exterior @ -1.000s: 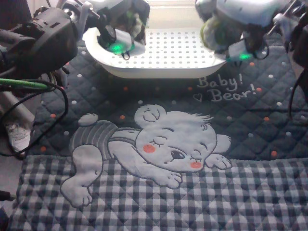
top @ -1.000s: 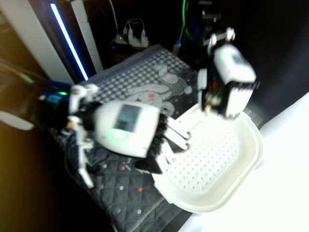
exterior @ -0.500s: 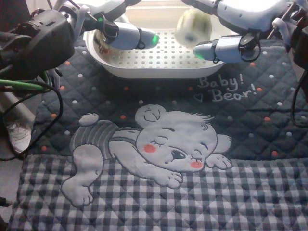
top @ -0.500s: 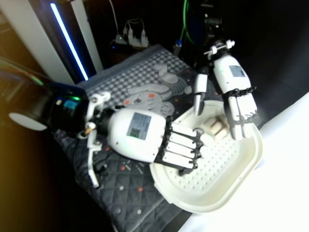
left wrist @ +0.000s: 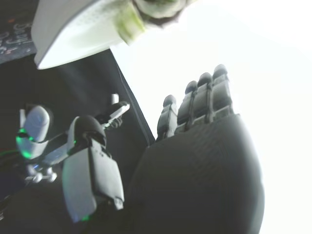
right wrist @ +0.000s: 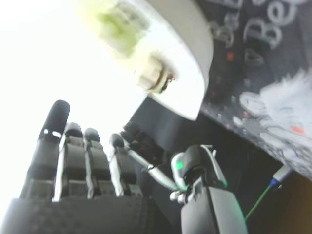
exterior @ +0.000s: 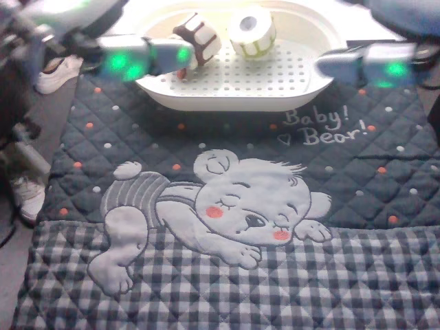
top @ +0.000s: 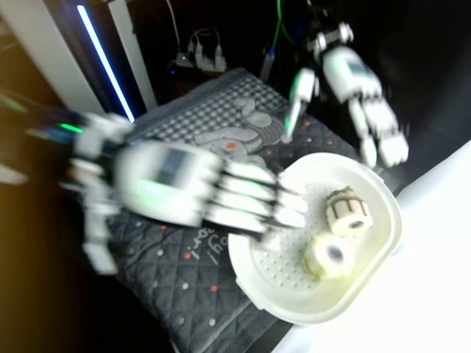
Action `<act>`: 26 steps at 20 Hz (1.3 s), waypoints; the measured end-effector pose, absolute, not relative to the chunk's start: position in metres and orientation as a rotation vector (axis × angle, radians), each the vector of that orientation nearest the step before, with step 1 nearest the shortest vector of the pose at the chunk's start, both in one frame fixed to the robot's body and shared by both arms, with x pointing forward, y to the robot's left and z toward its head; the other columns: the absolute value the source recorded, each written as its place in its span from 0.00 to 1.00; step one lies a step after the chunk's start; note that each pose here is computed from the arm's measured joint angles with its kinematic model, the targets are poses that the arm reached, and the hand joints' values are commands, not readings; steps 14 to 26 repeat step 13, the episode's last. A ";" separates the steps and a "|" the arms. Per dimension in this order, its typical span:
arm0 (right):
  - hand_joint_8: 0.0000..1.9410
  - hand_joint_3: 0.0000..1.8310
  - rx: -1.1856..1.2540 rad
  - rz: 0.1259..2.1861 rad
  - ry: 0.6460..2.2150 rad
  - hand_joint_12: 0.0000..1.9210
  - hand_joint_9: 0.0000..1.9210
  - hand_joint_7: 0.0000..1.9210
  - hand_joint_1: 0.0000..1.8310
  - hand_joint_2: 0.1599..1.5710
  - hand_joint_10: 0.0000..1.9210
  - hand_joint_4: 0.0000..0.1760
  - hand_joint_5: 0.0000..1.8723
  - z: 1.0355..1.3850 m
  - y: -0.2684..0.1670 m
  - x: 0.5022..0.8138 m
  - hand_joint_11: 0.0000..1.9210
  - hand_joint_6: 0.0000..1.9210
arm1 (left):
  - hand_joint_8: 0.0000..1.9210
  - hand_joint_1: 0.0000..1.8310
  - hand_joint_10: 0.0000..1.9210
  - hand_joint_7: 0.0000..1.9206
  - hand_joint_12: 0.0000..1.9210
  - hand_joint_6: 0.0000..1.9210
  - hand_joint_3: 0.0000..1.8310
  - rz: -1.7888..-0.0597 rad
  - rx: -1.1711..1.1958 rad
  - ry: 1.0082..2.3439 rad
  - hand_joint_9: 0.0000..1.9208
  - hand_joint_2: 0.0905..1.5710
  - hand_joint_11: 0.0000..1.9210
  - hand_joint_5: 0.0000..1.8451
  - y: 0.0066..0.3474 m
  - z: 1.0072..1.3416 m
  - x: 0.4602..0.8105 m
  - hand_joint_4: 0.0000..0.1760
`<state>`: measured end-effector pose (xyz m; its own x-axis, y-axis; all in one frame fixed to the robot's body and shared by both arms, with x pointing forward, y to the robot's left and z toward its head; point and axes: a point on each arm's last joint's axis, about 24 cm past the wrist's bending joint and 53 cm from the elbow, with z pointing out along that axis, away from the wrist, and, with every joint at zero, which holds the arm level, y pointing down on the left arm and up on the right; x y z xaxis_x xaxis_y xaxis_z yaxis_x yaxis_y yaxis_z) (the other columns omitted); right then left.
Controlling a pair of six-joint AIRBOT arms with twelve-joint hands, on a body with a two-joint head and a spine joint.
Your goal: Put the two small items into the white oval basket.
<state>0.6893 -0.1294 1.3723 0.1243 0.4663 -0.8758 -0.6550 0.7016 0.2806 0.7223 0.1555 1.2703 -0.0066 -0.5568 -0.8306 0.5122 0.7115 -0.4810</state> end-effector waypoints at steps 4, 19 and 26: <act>0.00 0.00 -0.300 0.863 1.107 0.56 0.00 0.00 0.13 0.69 0.00 0.62 0.00 1.386 -0.119 0.636 0.00 0.00 | 0.00 0.18 0.00 0.00 0.00 0.00 0.00 -0.897 -0.043 1.245 0.00 0.69 0.00 0.00 0.178 1.268 0.675 0.77; 0.00 0.00 -0.101 1.102 1.059 0.27 0.01 0.00 0.16 0.65 0.00 0.33 0.00 1.350 -0.176 0.601 0.00 0.00 | 0.00 0.12 0.00 0.00 0.00 0.00 0.00 -1.040 -0.105 1.096 0.00 0.69 0.00 0.00 0.218 1.270 0.615 1.00; 0.00 0.00 -0.101 1.102 1.059 0.27 0.01 0.00 0.16 0.65 0.00 0.33 0.00 1.350 -0.176 0.601 0.00 0.00 | 0.00 0.12 0.00 0.00 0.00 0.00 0.00 -1.040 -0.105 1.096 0.00 0.69 0.00 0.00 0.218 1.270 0.615 1.00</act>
